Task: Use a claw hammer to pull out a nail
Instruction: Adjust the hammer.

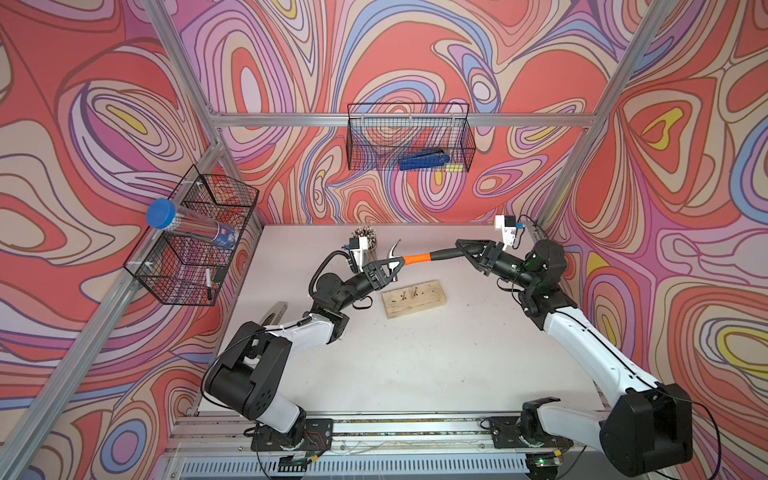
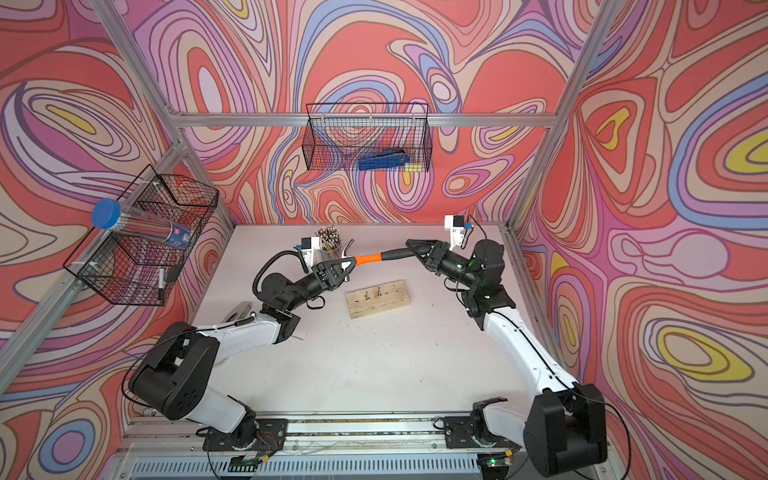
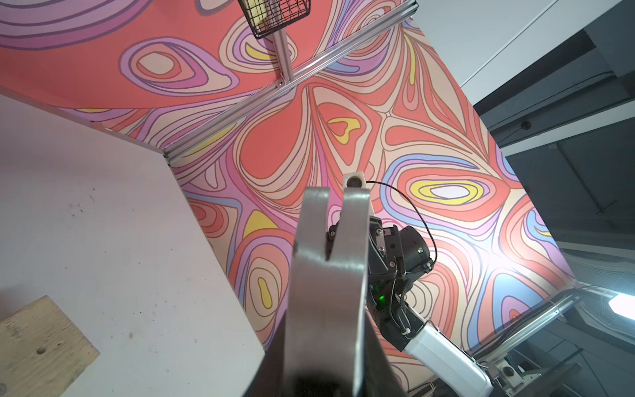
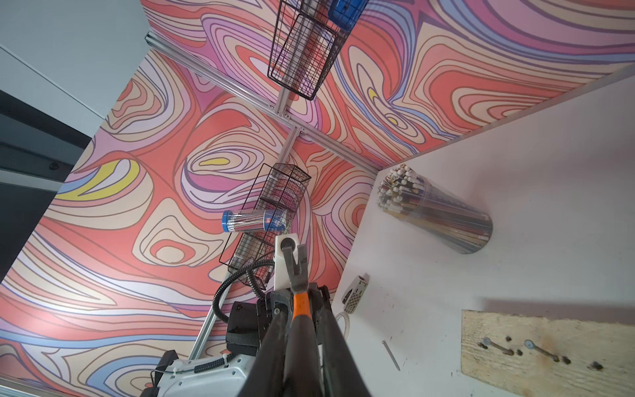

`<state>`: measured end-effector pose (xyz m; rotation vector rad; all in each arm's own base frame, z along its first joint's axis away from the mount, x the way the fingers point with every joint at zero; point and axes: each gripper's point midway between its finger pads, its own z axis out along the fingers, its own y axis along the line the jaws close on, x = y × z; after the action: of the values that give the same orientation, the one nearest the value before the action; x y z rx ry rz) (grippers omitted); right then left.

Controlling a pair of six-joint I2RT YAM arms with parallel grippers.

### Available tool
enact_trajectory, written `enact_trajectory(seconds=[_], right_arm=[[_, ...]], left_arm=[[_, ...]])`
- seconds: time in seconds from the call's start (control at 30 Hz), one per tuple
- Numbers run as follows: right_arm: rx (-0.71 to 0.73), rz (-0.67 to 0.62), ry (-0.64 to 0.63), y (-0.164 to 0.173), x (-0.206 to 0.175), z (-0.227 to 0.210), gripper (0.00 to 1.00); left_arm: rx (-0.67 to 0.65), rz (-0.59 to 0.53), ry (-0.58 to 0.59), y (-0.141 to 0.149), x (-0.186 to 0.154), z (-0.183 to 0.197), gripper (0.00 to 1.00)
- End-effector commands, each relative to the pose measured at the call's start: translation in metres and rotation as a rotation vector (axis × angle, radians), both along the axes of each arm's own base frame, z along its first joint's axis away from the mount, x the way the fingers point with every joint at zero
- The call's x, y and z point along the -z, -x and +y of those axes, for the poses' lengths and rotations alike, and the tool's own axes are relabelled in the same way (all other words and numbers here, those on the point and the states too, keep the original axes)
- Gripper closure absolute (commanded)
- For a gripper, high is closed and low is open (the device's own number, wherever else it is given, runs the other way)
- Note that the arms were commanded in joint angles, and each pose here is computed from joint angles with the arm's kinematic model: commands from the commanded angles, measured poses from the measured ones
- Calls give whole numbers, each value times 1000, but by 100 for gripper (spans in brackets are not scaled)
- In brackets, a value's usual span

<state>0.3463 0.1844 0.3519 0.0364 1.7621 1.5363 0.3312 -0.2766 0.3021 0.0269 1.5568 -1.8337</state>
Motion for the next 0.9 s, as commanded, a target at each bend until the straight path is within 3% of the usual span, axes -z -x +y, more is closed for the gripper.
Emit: enact_trajectory(seconds=[0.0,0.07,0.17,0.27,0.53,0.87], right_arm=[[-96,-45,81,12,14,17,100],[-100,-19,125,13,25,17,100],[-79,-17,194,14,34,12,70],[-26,-22,272,14,39,3,45],[69,4,322,8,49,-19,41],[127,-3,251,10,49,-40,29]], left_arm=[[-45,-82,-27,-7,-5,2,100],[-50,-81,-29,-9,-5,5,100],[-61,-70,-38,-12,-3,11,100],[-85,-51,-48,-15,2,19,100],[-120,-8,-52,-22,12,32,100],[-99,1,-45,-24,7,33,100]])
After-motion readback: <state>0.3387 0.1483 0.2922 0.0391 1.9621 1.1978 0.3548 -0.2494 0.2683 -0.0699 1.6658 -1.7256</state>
